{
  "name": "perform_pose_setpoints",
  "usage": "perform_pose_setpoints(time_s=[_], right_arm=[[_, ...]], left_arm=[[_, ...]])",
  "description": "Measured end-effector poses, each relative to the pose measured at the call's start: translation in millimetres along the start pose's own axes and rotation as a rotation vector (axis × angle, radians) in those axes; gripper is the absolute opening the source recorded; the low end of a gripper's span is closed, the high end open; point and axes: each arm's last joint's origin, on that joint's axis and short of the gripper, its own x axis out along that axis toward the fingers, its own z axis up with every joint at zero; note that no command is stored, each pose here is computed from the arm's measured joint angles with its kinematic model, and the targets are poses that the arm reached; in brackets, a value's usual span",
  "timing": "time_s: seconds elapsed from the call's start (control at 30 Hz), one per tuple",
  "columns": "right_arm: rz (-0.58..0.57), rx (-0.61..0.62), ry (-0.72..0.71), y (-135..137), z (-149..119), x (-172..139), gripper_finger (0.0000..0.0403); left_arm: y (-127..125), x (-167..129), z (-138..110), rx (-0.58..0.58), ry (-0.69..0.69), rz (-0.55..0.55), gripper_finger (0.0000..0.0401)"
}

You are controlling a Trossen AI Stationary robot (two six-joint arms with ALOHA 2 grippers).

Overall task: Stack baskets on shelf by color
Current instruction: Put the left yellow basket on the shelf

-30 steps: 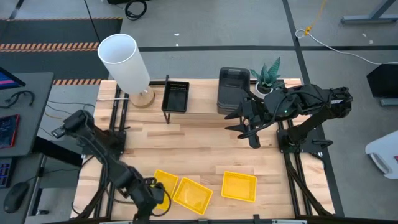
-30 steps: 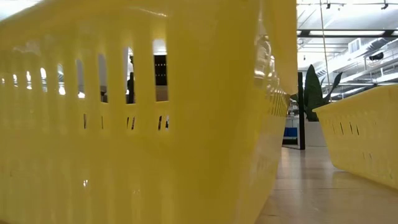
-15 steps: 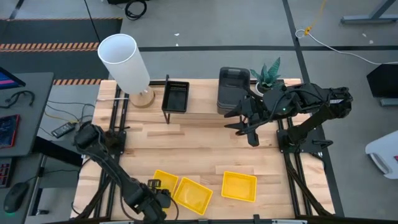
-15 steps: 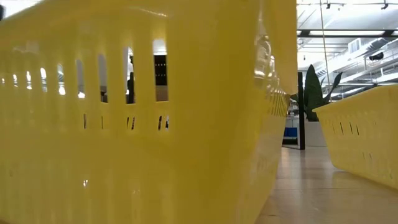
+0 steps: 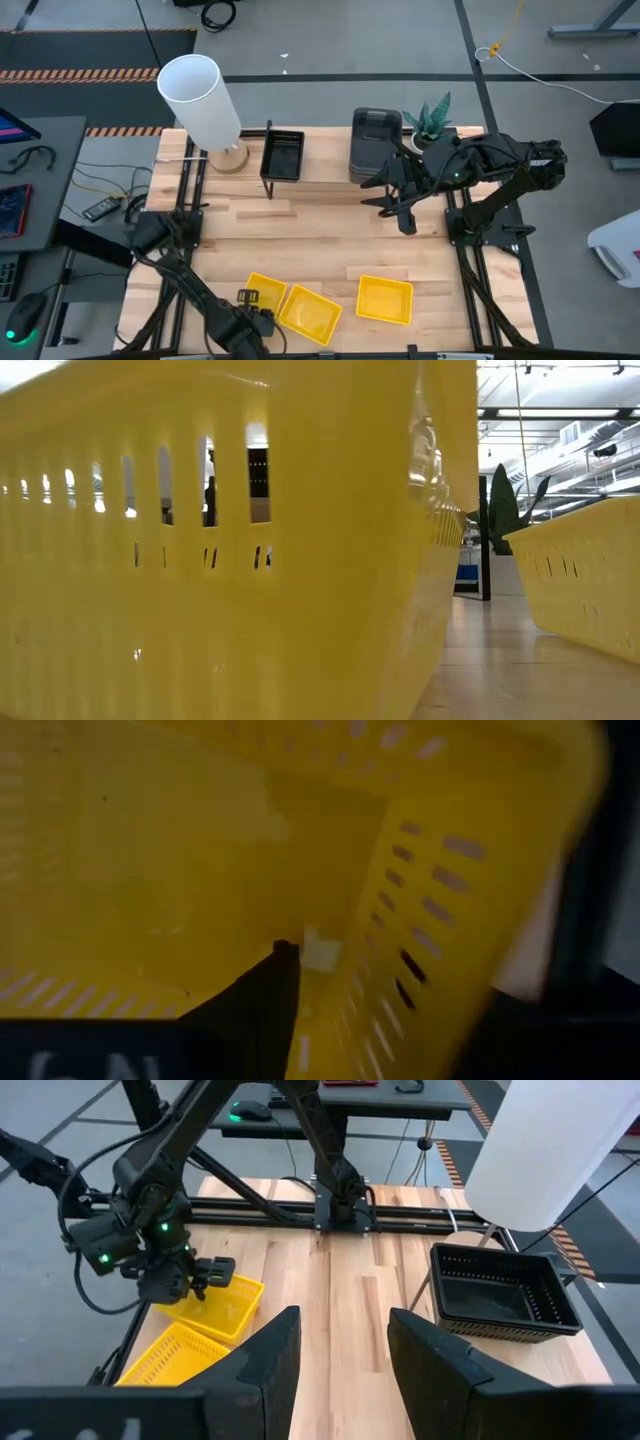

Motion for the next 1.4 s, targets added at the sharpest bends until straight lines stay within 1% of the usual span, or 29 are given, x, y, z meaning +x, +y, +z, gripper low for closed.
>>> perform_pose_setpoints(time_s=[0.1, 0.2, 0.27, 0.3, 0.33, 0.4, 0.47, 0.57, 0.73, 0.8, 1.03, 1.1, 1.23, 1.4], right_arm=[[0.011, 0.003, 0.001, 0, 0, 0, 0.0158], [0.017, 0.008, 0.002, 0, 0, 0, 0.0158], [0.017, 0.009, 0.002, 0, 0, 0, 0.0158], [0.016, 0.007, 0.002, 0, 0, 0, 0.0158], [0.016, 0.005, 0.002, 0, 0, 0, 0.0158], [0.015, 0.002, 0.001, 0, 0, 0, 0.0158], [0.015, 0.000, 0.000, 0, 0, 0, 0.0158], [0.015, -0.003, -0.003, 0, 0, 0, 0.0158], [0.014, -0.004, -0.005, 0, 1, 0, 0.0158], [0.010, -0.005, -0.005, 0, 1, 0, 0.0158], [-0.016, -0.002, -0.007, -1, 1, 0, 0.0158], [-0.016, 0.001, -0.007, -1, 1, 0, 0.0158], [-0.019, 0.002, -0.007, -1, 1, 0, 0.0158], [-0.045, 0.003, -0.010, -2, 1, 0, 0.0158]], left_arm=[[3, 4, 3, 0.024, 0.011, 0.012, 0.0135], [10, 3, 7, -0.002, 0.031, 0.014, 0.0081], [15, -2, 11, -0.018, 0.036, 0.001, 0.0036], [19, -6, 13, -0.026, 0.038, -0.013, 0.0020], [23, -12, 15, -0.025, 0.038, -0.025, 0.0011], [33, -23, 20, -0.019, 0.029, -0.036, 0.0011], [48, -37, 24, -0.021, 0.029, -0.035, 0.0010], [74, -70, 33, -0.021, -0.031, -0.081, 0.0005], [125, -139, 52, -0.092, -0.231, -0.160, 0.0004], [148, -165, 59, -0.118, -0.318, -0.171, 0.0003], [226, -235, 86, -0.202, -0.604, -0.125, 0.0002], [247, -248, 90, -0.253, -0.674, -0.107, 0.0002], [286, -260, 93, -0.340, -0.766, -0.051, 0.0001], [325, -254, 106, -0.409, -0.828, 0.019, 0.0001]])
